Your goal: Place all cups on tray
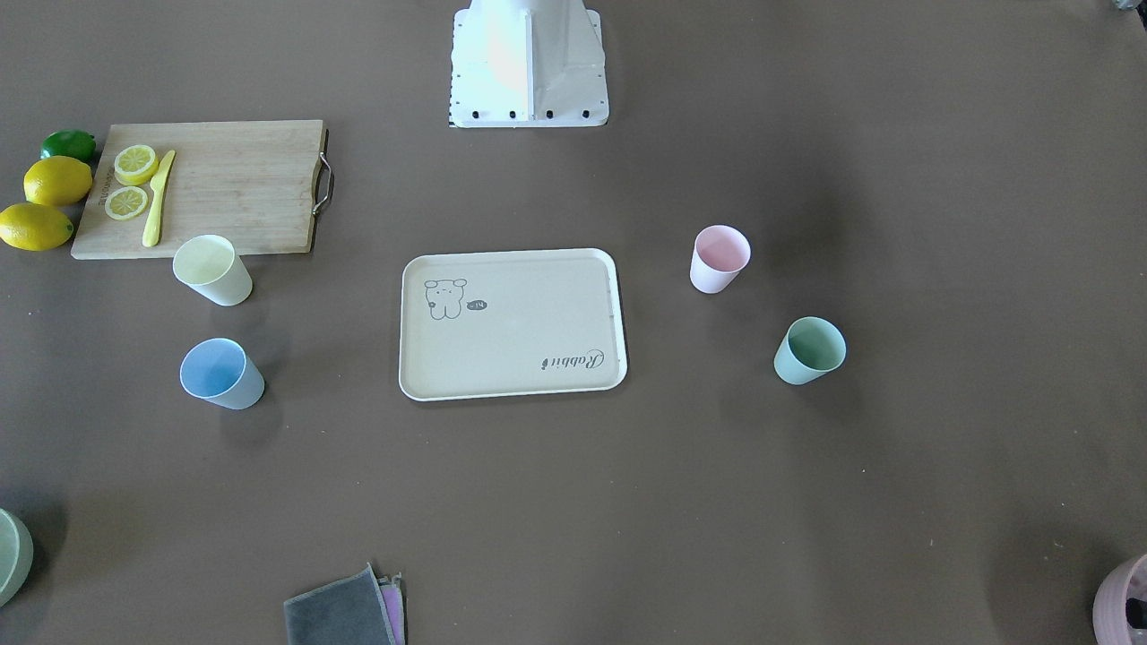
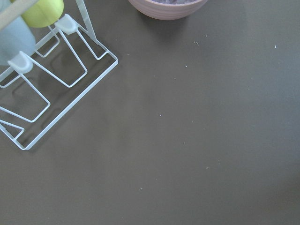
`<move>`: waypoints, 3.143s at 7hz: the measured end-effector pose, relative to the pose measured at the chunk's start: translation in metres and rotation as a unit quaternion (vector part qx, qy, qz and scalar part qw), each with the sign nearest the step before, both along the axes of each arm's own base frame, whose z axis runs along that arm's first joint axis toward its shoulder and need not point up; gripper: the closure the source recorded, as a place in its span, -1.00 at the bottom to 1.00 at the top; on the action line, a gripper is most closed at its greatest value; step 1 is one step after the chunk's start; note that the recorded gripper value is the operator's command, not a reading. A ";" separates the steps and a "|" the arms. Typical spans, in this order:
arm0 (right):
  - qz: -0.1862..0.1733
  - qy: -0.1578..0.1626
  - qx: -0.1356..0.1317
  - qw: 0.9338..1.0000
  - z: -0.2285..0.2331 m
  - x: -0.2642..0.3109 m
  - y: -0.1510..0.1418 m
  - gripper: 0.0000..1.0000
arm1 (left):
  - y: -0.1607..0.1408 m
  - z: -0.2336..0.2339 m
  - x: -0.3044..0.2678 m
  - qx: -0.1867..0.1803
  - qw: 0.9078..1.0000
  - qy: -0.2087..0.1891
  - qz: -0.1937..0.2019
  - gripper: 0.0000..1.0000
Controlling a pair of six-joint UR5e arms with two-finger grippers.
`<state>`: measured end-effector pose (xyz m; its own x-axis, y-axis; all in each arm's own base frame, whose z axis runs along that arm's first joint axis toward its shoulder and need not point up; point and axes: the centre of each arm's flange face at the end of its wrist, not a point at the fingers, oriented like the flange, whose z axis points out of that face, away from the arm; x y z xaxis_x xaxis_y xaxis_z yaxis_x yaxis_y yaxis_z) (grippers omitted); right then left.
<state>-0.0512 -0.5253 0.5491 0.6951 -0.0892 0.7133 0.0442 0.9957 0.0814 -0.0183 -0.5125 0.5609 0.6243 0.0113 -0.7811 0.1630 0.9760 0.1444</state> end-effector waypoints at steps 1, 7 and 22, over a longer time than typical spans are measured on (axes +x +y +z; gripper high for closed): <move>0.000 0.001 0.003 1.000 -0.006 -0.006 -0.004 -1.00 | 0.005 -0.026 0.021 0.002 1.000 0.000 -0.004 -0.96; 0.056 -0.029 -0.034 0.997 -0.104 -0.083 0.024 -1.00 | 0.054 -0.152 0.203 -0.068 0.997 0.027 -0.035 -0.96; 0.020 -0.048 -0.035 0.998 -0.114 -0.232 0.072 1.00 | 0.070 -0.203 0.355 -0.075 0.997 0.031 -0.020 -0.95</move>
